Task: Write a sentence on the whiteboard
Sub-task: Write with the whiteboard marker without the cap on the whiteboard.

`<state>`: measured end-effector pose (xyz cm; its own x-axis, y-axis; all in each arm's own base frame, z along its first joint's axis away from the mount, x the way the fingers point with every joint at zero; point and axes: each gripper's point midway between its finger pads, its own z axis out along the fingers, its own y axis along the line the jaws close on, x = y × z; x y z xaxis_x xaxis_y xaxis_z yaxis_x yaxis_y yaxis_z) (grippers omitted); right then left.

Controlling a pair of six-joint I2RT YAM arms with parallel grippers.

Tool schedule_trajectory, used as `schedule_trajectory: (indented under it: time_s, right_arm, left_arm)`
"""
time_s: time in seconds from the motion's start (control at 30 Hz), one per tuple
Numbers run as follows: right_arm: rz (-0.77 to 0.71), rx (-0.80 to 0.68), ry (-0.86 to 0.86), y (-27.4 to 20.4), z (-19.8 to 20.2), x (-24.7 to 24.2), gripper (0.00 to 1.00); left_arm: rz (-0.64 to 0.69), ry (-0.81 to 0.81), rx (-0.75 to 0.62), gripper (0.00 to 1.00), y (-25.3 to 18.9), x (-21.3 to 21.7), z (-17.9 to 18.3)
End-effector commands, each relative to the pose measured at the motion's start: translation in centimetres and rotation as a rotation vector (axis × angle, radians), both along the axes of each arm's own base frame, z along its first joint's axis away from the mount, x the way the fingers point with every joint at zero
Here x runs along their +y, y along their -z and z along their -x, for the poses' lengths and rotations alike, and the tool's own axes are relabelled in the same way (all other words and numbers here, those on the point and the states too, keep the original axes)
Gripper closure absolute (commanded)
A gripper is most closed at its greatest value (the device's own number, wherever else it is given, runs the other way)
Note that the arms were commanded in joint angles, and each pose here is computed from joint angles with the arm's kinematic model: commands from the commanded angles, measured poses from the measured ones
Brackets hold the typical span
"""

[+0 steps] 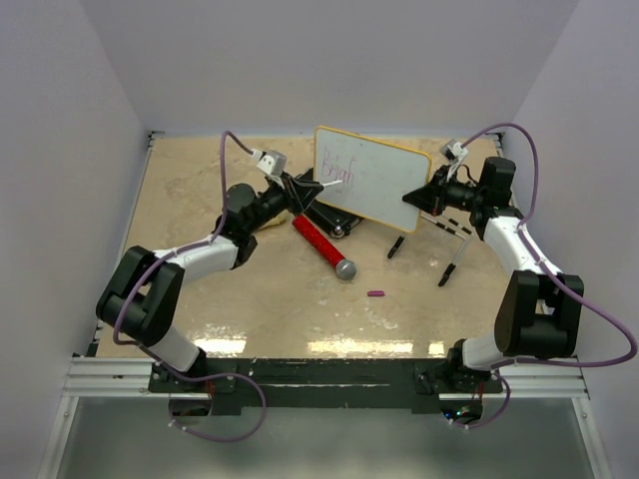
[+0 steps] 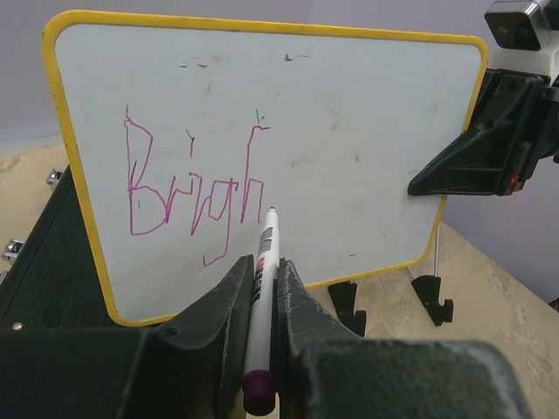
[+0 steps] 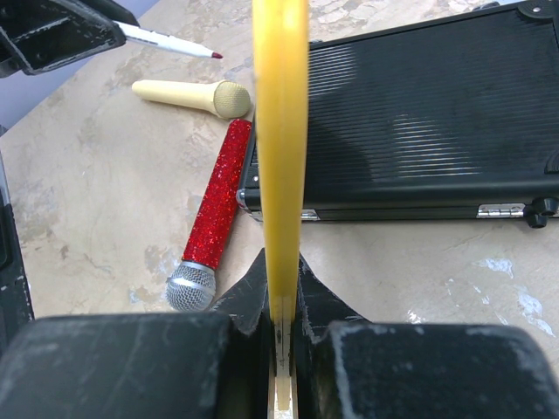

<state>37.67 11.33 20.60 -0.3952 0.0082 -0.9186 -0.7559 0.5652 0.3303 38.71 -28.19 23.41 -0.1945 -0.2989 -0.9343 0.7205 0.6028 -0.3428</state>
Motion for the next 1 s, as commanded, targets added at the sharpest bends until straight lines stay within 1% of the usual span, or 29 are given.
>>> schedule_trajectory:
  time_s: [0.0, 0.27, 0.97]
  right_arm:
    - [0.015, -0.036, -0.011, -0.7, -0.4, 0.1, 1.00]
    - [0.016, -0.037, -0.010, -0.8, -0.4, 0.1, 1.00]
    - [0.015, -0.040, -0.010, -0.9, -0.3, 0.1, 1.00]
  left_arm:
    - [0.054, 0.004, -0.098, 1.00, -3.8, -0.8, -1.3]
    - [0.041, 0.003, -0.095, 1.00, -3.6, -1.9, -2.6]
    - [0.005, 0.015, -0.061, 1.00, -2.2, -3.2, -3.2]
